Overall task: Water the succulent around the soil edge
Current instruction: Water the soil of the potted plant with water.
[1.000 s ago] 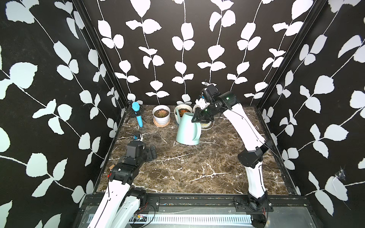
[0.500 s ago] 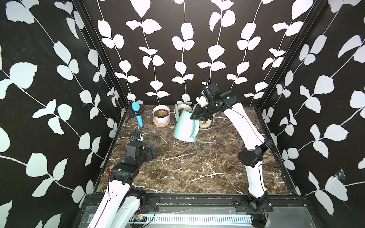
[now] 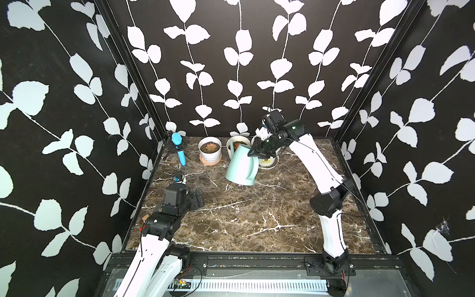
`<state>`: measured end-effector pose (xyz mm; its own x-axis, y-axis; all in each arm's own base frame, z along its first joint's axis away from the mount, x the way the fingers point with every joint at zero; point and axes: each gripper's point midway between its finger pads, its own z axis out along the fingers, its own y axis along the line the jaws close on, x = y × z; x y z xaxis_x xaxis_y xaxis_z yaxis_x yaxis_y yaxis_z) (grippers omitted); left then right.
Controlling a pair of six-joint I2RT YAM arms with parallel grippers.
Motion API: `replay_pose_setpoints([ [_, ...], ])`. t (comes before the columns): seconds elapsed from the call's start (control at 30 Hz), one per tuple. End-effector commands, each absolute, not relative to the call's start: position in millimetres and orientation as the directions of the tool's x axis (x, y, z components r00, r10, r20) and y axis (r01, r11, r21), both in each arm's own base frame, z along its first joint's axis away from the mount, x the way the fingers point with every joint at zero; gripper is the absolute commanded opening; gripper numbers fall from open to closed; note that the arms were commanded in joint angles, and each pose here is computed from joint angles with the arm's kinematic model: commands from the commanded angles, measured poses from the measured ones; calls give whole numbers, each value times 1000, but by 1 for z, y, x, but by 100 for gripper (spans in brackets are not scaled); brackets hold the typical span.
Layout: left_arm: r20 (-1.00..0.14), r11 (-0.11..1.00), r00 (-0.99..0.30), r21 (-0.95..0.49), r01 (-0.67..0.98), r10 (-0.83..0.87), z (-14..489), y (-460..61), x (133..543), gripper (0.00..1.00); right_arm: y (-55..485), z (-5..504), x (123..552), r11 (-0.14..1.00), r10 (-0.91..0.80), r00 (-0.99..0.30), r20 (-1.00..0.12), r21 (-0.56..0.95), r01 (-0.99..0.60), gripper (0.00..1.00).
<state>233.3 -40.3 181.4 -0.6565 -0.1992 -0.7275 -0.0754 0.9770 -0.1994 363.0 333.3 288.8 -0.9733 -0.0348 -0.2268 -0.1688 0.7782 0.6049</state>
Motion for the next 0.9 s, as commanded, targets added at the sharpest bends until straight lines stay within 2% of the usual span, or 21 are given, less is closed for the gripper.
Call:
replay_pose_setpoints([
  [0.0,-736,978,-649,-195,-67,-191,183,-40,232,94,331,318,364,737,-10,-954,-301,642,-211,0],
  [0.87,-739,978,-646,-197,-66,-192,184,-40,232,93,319,327,372,726,45,-952,-304,664,-178,0],
])
